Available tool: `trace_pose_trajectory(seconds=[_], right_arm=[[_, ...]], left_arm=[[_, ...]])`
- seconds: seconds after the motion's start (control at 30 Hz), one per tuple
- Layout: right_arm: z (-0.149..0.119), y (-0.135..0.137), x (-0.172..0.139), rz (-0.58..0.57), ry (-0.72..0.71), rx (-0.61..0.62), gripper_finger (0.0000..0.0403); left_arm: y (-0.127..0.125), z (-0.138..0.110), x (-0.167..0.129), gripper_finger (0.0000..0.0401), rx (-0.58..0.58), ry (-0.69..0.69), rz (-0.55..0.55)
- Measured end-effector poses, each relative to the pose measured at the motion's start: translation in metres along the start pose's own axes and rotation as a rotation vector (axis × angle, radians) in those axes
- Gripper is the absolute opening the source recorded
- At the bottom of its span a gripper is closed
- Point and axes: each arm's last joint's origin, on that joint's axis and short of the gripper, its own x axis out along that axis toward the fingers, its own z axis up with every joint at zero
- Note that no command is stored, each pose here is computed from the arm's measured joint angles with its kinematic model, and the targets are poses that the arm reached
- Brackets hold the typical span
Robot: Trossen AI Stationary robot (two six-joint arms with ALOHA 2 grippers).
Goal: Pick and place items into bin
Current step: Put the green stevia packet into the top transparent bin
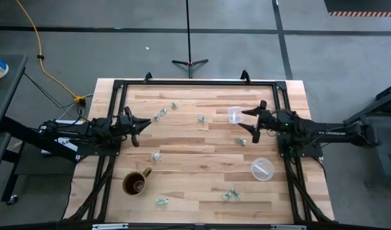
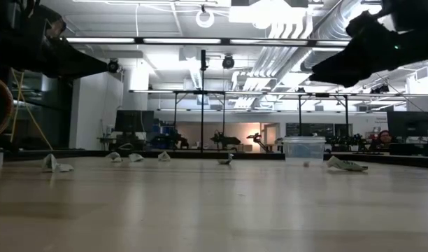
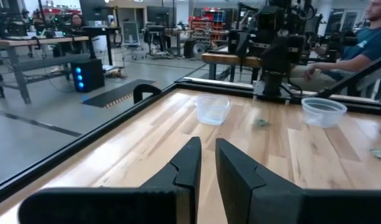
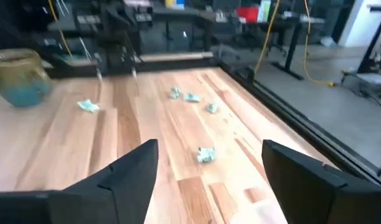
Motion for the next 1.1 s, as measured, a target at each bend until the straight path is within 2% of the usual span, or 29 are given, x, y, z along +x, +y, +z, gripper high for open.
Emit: trace_pose_trajectory(seconds=[0.17, 0.33, 0.53, 0.67, 0.87, 1.1], right_arm=[[0.007, 0.001, 0.014, -0.003, 0.175, -0.040, 0.0279], [0.017, 0.004, 0.028, 0.049, 0.344, -0.033, 0.0279], [0.028, 0.008, 0.051, 0.101, 0.405, -0.081, 0.0279], [0.021, 0.009, 0.064, 0.103, 0.473, -0.090, 0.0279], [0.002, 0.010, 0.074, 0.090, 0.605, -0.042, 0.0279], [-0.004, 0.011, 0.076, 0.076, 0.650, 0.035, 0.0279]], left_arm=[[0.000, 0.000, 0.000, 0.0085, 0.024, 0.000, 0.004], [0.000, 0.003, 0.000, 0.0085, 0.013, -0.030, 0.004], [0.000, 0.007, 0.000, 0.0085, 0.018, -0.065, 0.006], [0.000, 0.007, 0.000, 0.0085, 0.019, -0.064, 0.006], [0.000, 0.007, 0.000, 0.0085, 0.020, -0.064, 0.006], [0.000, 0.007, 0.000, 0.0085, 0.073, -0.064, 0.008]])
